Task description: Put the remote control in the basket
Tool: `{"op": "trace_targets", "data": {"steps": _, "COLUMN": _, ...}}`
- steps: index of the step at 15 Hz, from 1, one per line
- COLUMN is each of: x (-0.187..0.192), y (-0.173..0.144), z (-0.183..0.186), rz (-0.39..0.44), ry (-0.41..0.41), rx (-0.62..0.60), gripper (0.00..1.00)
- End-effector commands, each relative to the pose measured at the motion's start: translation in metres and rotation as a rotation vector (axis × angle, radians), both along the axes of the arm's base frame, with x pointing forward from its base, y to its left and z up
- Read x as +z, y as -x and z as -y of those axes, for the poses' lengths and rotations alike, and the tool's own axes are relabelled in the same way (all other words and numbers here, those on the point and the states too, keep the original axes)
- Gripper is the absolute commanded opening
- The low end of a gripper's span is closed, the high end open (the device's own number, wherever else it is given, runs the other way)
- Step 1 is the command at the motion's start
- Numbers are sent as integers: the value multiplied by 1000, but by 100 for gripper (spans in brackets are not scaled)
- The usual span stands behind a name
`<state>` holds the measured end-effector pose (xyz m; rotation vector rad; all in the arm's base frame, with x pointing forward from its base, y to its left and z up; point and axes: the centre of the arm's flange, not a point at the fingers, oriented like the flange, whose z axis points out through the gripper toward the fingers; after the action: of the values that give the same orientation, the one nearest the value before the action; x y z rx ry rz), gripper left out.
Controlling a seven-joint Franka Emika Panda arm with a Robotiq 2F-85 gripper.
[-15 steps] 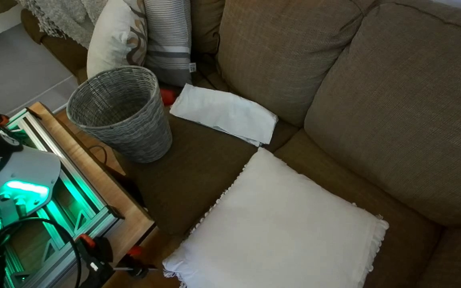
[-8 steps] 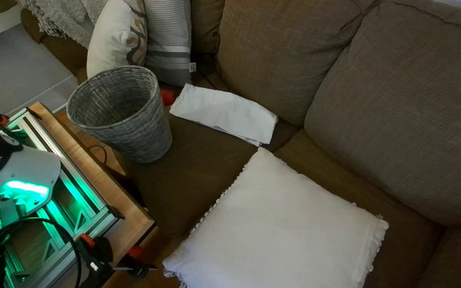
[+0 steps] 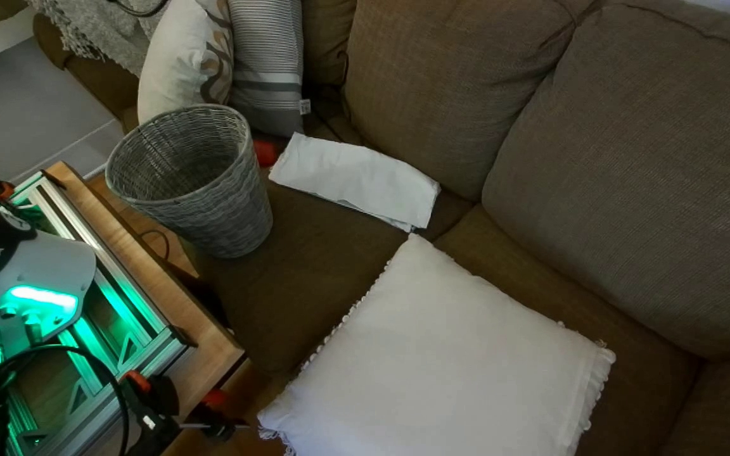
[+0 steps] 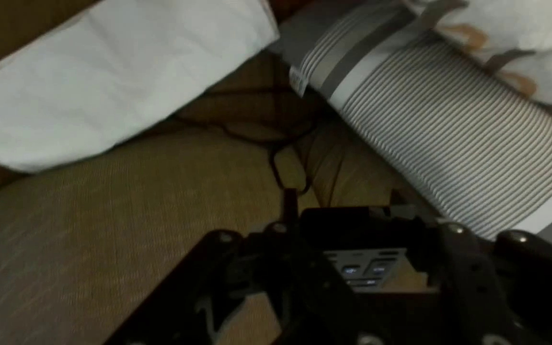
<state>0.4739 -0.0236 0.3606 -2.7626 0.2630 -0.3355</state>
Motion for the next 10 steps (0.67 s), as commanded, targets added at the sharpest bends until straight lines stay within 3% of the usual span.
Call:
{"op": "trace_targets", "data": {"steps": 1, "x": 27, "y": 55, "z": -6, "rz": -164, "ry": -111, "rx": 90, "gripper": 26}}
{"op": "trace_targets", "data": {"steps": 5, "x": 20, "y": 115, "z": -21, "rz": -370, "ry": -279, "rx": 219, "gripper": 26}}
{"op": "trace_targets", "data": {"steps": 7, "x": 11, "y": 134, "z": -12, "rz": -473, "ry": -334, "rx": 193, "gripper": 26}}
{"op": "trace_targets", "data": {"steps": 10, "x": -18, "y": 141, "z": 17, "rz": -498, "ry": -340, "rx": 66, "gripper": 26}}
